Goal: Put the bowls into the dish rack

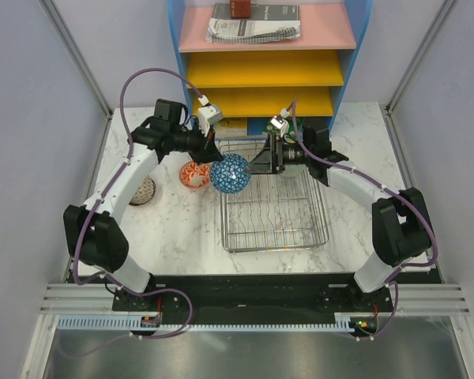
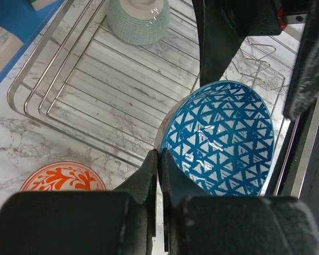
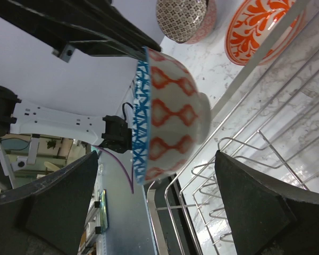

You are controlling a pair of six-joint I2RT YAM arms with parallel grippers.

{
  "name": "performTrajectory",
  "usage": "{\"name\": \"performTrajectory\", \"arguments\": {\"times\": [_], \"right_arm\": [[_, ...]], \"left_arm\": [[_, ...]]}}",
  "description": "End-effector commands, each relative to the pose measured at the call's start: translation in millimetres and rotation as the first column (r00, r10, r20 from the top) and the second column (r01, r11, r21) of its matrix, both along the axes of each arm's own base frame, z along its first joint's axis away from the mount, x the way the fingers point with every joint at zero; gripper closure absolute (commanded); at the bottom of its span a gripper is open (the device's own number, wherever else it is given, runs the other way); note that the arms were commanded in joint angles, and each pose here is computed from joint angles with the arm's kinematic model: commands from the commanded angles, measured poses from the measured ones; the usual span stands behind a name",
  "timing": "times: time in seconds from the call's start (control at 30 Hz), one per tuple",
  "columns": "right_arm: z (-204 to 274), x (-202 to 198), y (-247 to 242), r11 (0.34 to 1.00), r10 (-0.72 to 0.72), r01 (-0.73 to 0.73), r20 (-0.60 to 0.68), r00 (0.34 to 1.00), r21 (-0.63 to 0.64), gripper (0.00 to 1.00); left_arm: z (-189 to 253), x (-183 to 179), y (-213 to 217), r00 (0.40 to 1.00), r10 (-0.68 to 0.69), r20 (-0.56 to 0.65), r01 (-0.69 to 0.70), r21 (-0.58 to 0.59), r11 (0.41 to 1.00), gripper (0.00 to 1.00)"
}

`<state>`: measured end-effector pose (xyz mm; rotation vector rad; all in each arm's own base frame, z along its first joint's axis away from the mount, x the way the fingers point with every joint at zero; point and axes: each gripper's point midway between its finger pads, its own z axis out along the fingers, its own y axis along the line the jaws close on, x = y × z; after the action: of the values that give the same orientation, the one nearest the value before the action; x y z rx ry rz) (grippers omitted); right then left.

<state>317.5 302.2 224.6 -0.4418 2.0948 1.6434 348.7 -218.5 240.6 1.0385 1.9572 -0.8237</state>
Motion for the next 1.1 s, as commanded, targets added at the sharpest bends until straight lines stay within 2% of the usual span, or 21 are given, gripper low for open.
{"name": "performTrajectory", "arguments": {"times": [0.0, 0.3, 0.67, 0.8, 0.9, 1.0, 1.07], "right_arm": [[27, -11, 3, 0.992, 0.077, -0.083, 0.069, 0.995, 0.096, 0.02], [1, -6, 5, 0.992, 0.091, -0.093, 0.029, 0.995, 0.080, 0.02], [5, -7, 6, 0.987, 0.107, -0.108, 0.020, 0.994, 0.115, 0.02], [7, -10, 2, 0.982, 0.106, -0.099, -0.034, 0.994, 0.160, 0.02], [7, -10, -1, 0.977, 0.109, -0.103, -0.024, 0.994, 0.185, 0.08], [15, -9, -3, 0.966, 0.114, -0.111, 0.004, 0.994, 0.232, 0.19], [18, -10, -5, 0.959, 0.122, -0.109, -0.031, 0.992, 0.260, 0.23]], "left_arm": [[31, 9, -23, 0.996, -0.070, 0.054, 0.075, -0.099, 0.992, 0.98], [46, 0, -45, 0.985, -0.158, 0.071, 0.166, -0.143, 0.976, 0.98], [44, -3, -60, 0.978, -0.197, 0.064, 0.204, -0.149, 0.967, 0.98], [45, -1, -62, 0.978, -0.198, 0.067, 0.206, -0.150, 0.967, 0.98], [46, 0, -62, 0.978, -0.195, 0.072, 0.204, -0.150, 0.967, 0.98], [45, 1, -63, 0.978, -0.196, 0.069, 0.204, -0.150, 0.967, 0.98], [44, 1, -63, 0.978, -0.196, 0.066, 0.204, -0.149, 0.968, 0.98]]}}
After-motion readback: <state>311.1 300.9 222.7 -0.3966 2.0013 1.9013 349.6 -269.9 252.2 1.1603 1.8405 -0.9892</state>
